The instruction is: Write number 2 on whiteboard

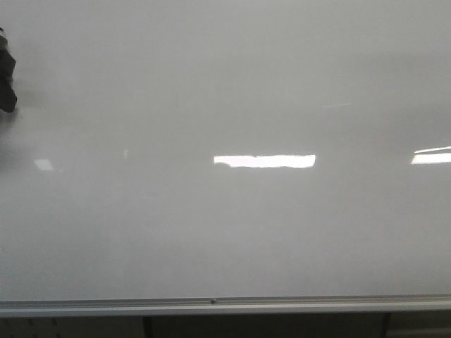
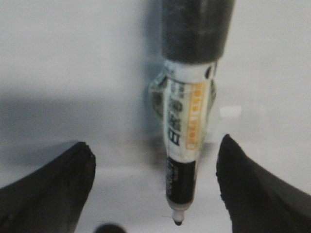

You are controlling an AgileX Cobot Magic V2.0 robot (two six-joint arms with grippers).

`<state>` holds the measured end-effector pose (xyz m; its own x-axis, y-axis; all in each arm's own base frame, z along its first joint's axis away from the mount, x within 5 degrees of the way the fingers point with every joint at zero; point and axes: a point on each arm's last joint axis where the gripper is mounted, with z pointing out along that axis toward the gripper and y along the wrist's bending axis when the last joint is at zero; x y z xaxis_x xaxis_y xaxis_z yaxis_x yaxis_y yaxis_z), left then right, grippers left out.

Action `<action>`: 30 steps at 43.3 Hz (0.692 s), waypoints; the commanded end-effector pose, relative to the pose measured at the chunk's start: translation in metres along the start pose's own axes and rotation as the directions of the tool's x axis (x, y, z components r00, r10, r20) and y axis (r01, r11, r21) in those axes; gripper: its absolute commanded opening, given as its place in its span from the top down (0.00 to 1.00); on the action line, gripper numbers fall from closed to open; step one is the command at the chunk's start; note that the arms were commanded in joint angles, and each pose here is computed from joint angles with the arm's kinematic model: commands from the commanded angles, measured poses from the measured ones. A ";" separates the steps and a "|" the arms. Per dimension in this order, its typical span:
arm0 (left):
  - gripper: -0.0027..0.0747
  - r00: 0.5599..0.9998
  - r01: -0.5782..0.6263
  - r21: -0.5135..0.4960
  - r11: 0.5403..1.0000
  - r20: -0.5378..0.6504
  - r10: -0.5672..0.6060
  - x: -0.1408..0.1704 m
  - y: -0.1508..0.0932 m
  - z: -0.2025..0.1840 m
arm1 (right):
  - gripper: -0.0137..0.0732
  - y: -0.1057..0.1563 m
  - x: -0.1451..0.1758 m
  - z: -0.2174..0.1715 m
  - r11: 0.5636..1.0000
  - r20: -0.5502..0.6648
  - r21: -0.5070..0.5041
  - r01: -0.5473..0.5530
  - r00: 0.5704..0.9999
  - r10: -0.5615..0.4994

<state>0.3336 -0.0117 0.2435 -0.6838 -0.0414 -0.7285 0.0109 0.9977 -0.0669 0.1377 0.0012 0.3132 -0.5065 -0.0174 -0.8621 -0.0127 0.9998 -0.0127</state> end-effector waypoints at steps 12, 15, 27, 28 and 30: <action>0.65 0.991 0.004 0.006 1.000 0.132 -0.005 -0.021 -0.003 -0.011 | 0.14 -0.002 -0.016 -0.005 1.000 0.098 0.014 0.008 0.995 -0.010; 0.73 0.991 0.004 0.006 1.000 0.136 -0.005 -0.021 -0.003 -0.011 | 0.14 -0.002 -0.016 -0.005 1.000 0.098 0.014 0.008 0.995 -0.010; 0.93 0.991 0.004 0.006 1.000 0.137 -0.005 -0.021 -0.003 -0.011 | 0.14 -0.002 -0.016 -0.005 1.000 0.098 0.014 0.008 0.995 -0.010; 0.94 0.991 0.004 0.006 1.000 0.137 -0.005 -0.021 -0.003 -0.011 | 0.14 -0.002 -0.016 -0.005 1.000 0.098 0.014 0.008 0.995 -0.010; 0.95 0.992 0.004 0.007 1.000 0.129 -0.005 -0.021 -0.003 -0.011 | 0.14 -0.002 -0.016 -0.005 1.000 0.098 0.014 0.008 0.995 -0.010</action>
<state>0.3356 -0.0127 0.2400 -0.6865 -0.0413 -0.7260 0.0116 0.9976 -0.0678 0.1377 0.0012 0.3132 -0.5065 -0.0174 -0.8621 -0.0127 0.9998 -0.0127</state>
